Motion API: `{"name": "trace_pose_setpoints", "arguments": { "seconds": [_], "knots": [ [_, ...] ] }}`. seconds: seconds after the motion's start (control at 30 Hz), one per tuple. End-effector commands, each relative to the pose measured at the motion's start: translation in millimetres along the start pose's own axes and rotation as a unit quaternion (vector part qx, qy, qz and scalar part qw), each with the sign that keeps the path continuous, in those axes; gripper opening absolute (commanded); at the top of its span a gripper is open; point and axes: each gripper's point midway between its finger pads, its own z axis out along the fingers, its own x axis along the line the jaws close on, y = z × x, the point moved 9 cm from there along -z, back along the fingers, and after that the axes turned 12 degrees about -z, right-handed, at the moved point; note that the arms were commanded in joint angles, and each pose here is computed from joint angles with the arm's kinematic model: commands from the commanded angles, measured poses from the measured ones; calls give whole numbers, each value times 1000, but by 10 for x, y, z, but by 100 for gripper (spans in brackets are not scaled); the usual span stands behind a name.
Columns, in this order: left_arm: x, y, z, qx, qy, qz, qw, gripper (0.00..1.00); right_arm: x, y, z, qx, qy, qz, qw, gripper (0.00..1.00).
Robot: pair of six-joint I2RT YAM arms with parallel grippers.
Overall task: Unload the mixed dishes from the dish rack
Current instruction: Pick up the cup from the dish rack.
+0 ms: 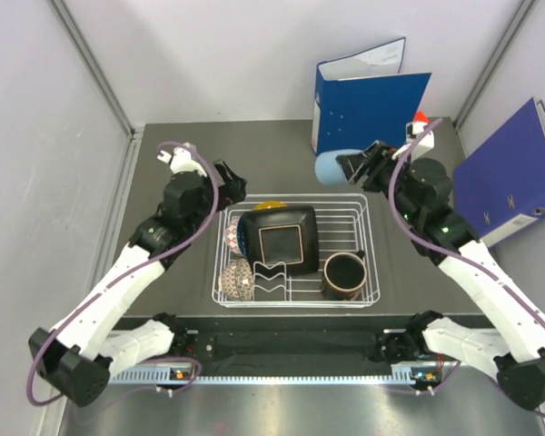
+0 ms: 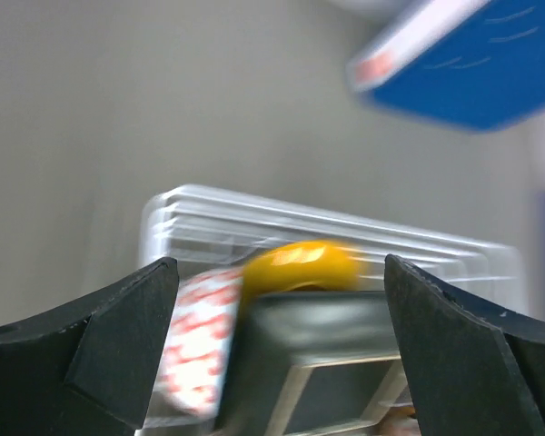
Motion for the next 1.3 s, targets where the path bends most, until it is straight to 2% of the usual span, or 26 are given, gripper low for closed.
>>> {"name": "trace_pose_setpoints", "arguments": {
  "seconds": [0.0, 0.03, 0.07, 0.1, 0.13, 0.2, 0.23, 0.37, 0.53, 0.6, 0.9, 1.0, 1.13, 1.23, 1.27],
  "knots": [
    [-537, 288, -304, -13, -243, -59, 968, 99, 130, 10, 160, -45, 224, 113, 967, 0],
    [-607, 307, -358, -1, -275, -73, 959, 99, 150, 2, 177, -45, 250, 152, 955, 0],
    [-626, 329, -371, 6, -291, -81, 953, 99, 179, -11, 159, -42, 290, 160, 943, 0],
    [-669, 293, -404, 44, -325, -80, 941, 99, 190, 60, 156, -78, 321, 162, 930, 0],
    [-737, 340, -438, 51, -359, -99, 927, 99, 203, 11, 216, -66, 334, 188, 921, 0],
    [-727, 304, -416, 100, -401, -107, 904, 99, 253, 52, 201, -91, 379, 189, 901, 0],
    [-770, 343, -440, 104, -429, -123, 889, 99, 257, 16, 250, -82, 384, 205, 896, 0],
    [-727, 275, -384, 118, -473, -133, 863, 95, 290, -59, 325, -75, 391, 210, 893, 0],
    [-736, 151, -258, 178, -494, -146, 838, 86, 334, -118, 413, -71, 391, 208, 894, 0],
    [-742, 144, -242, 175, -510, -151, 828, 86, 352, -178, 501, -62, 388, 211, 895, 0],
    [-774, 169, -291, 165, -514, -143, 830, 85, 535, -369, 756, -40, 406, 227, 884, 0],
    [-764, 117, -276, 178, -513, -145, 827, 80, 663, -399, 798, -32, 423, 228, 877, 0],
    [-745, 66, -288, 185, -518, -144, 823, 61, 788, -436, 834, -21, 438, 226, 870, 0],
    [-739, 77, -307, 176, -515, -130, 829, 26, 806, -491, 842, -4, 441, 226, 868, 3],
    [-715, 65, -306, 182, -494, -131, 840, 0, 791, -513, 839, 4, 439, 223, 870, 15]
  ]
}}
